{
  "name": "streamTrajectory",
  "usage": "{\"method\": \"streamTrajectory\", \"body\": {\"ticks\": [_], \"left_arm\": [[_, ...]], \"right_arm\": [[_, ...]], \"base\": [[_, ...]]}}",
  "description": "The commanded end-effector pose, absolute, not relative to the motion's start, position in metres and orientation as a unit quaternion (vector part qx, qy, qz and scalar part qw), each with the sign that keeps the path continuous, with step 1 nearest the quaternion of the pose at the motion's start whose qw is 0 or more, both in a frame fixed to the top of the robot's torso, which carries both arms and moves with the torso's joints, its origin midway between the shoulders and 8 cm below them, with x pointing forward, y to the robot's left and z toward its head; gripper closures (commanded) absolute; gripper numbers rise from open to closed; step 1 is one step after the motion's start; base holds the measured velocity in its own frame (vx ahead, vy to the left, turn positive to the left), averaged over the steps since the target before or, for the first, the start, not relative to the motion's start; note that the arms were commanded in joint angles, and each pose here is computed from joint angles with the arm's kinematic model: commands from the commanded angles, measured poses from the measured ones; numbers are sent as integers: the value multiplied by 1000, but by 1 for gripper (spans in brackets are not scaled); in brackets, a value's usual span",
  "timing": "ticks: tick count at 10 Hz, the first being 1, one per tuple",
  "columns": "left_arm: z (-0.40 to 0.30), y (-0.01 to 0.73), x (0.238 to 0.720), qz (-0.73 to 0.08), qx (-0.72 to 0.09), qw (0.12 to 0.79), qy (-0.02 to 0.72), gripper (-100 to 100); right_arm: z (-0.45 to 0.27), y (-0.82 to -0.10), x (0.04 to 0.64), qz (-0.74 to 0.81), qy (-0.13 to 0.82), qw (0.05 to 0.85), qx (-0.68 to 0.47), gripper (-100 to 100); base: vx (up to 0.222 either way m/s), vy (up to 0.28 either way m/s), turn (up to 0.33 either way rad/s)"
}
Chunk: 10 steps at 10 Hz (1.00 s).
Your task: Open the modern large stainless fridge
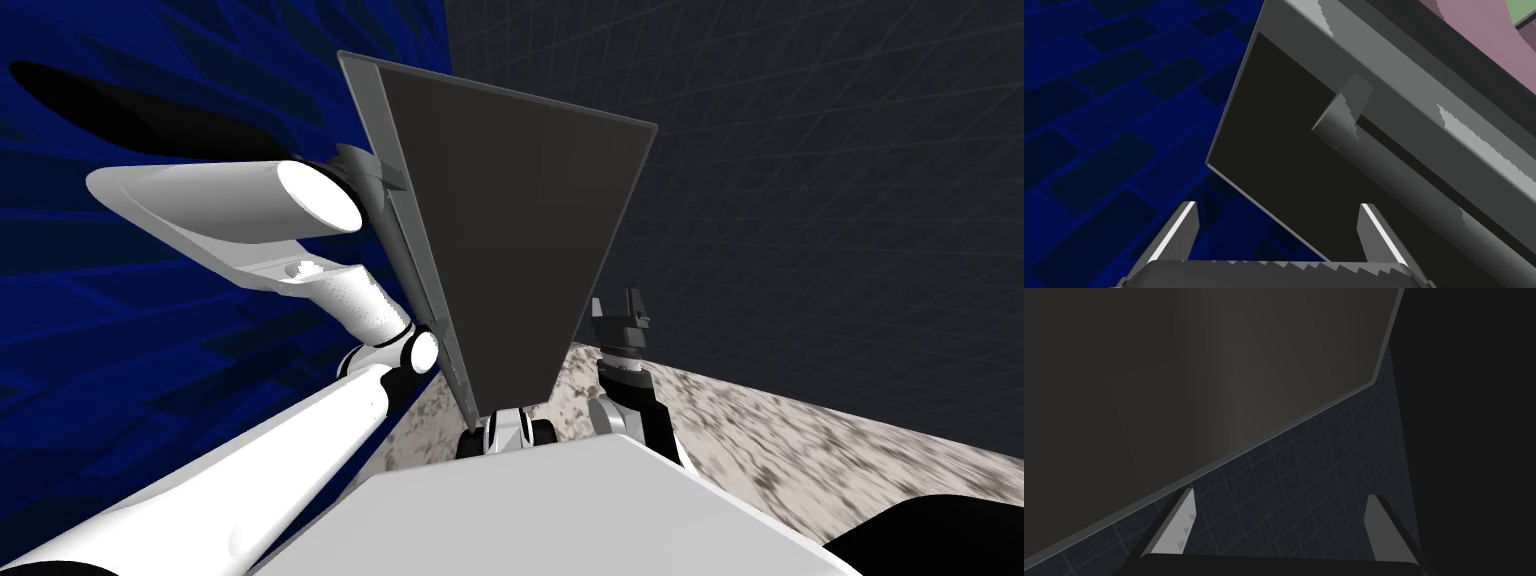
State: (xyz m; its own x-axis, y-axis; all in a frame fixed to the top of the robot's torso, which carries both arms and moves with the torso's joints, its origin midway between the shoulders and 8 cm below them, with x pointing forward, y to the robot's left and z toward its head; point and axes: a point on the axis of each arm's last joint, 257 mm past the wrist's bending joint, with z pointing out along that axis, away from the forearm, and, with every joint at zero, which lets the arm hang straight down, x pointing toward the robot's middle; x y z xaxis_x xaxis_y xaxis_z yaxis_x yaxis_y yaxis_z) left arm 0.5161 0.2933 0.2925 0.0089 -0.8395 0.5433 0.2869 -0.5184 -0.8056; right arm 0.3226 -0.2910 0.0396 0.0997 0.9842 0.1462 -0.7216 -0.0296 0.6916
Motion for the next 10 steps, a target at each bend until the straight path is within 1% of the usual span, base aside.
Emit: {"method": "streamTrajectory", "body": {"ticks": [1,4,10], "left_arm": [[297,288,514,-664,-586,398,240,-100],[293,285,515,-659,-604,376,242,-100],[281,261,516,-654,-650,294,251,-100]], "right_arm": [[40,-291,323,640,202,667,325,0],[40,-291,323,640,202,667,325,0],[40,-291,323,640,202,667,325,0]], "base": [[9,-21,66],[1,-8,37],[2,-4,55]]}}
